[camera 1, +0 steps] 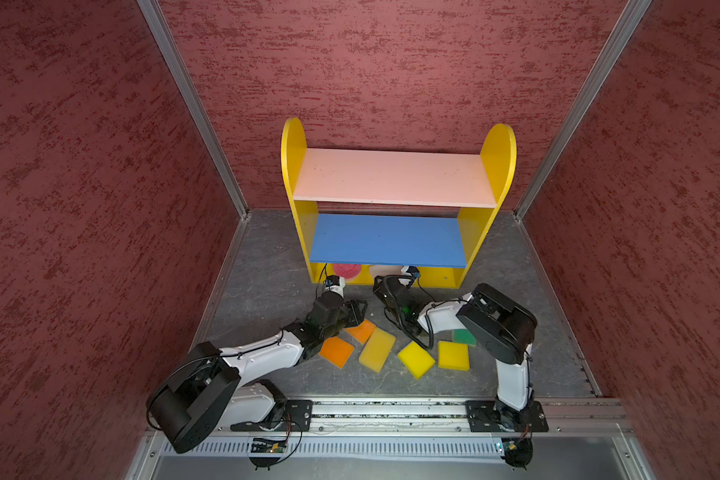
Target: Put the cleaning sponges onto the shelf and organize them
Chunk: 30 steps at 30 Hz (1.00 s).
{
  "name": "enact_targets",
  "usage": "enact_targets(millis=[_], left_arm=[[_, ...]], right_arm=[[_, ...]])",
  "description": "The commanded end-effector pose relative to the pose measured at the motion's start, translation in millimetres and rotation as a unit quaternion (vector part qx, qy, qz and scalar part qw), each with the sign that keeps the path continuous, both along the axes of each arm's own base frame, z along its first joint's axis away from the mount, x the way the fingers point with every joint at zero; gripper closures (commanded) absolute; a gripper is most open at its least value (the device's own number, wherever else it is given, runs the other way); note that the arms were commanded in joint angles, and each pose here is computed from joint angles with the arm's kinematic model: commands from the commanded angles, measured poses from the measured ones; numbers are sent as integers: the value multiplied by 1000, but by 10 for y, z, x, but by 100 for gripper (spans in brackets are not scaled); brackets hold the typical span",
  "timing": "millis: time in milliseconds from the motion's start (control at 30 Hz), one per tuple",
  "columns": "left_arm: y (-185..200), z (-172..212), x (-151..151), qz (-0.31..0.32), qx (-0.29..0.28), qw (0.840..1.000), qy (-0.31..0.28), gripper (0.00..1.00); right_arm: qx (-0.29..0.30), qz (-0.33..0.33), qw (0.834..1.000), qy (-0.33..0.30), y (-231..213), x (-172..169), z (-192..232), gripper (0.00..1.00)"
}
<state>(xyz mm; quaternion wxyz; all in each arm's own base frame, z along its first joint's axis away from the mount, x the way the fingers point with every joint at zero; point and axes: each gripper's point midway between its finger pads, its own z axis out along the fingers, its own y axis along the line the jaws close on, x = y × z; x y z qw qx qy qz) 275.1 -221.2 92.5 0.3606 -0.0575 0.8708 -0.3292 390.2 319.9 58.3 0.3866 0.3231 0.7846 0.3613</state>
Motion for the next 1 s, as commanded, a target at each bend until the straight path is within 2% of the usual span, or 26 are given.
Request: enact_targets(millis=[0, 67, 233, 367, 567, 667, 700, 767, 833, 967], left_arm=[[63, -10, -10, 2, 8, 1000, -4, 50], [75, -16, -10, 3, 8, 1000, -3, 50], [96, -35, 2, 7, 7, 1000, 1, 50], [98, -35, 4, 8, 7, 1000, 2, 49], [91, -14, 19, 8, 6, 1000, 1, 48], [82, 7, 34, 7, 6, 1000, 5, 44], [85, 14, 42, 9, 6, 1000, 6, 42], [90, 6, 48, 13, 4, 1000, 13, 30], [78, 6, 57, 13, 1, 1000, 15, 26], [43, 13, 119, 11, -5, 1000, 19, 24]], right_arm=[[-14, -25, 999, 17, -71, 6, -79, 69], [-19, -27, 999, 23, -104, -19, -109, 73], [-26, -26, 999, 30, -162, -79, -138, 91], [-21, -3, 999, 32, -171, -141, -91, 100], [-6, 55, 998, 35, -159, -252, 6, 100], [-4, 97, 995, 34, -112, -334, 83, 100], [-8, 110, 993, 35, -97, -367, 93, 100], [-21, 146, 988, 39, -24, -428, 141, 100], [-35, 174, 983, 45, 27, -479, 152, 100], [-86, 216, 971, 58, 28, -571, 127, 100]])
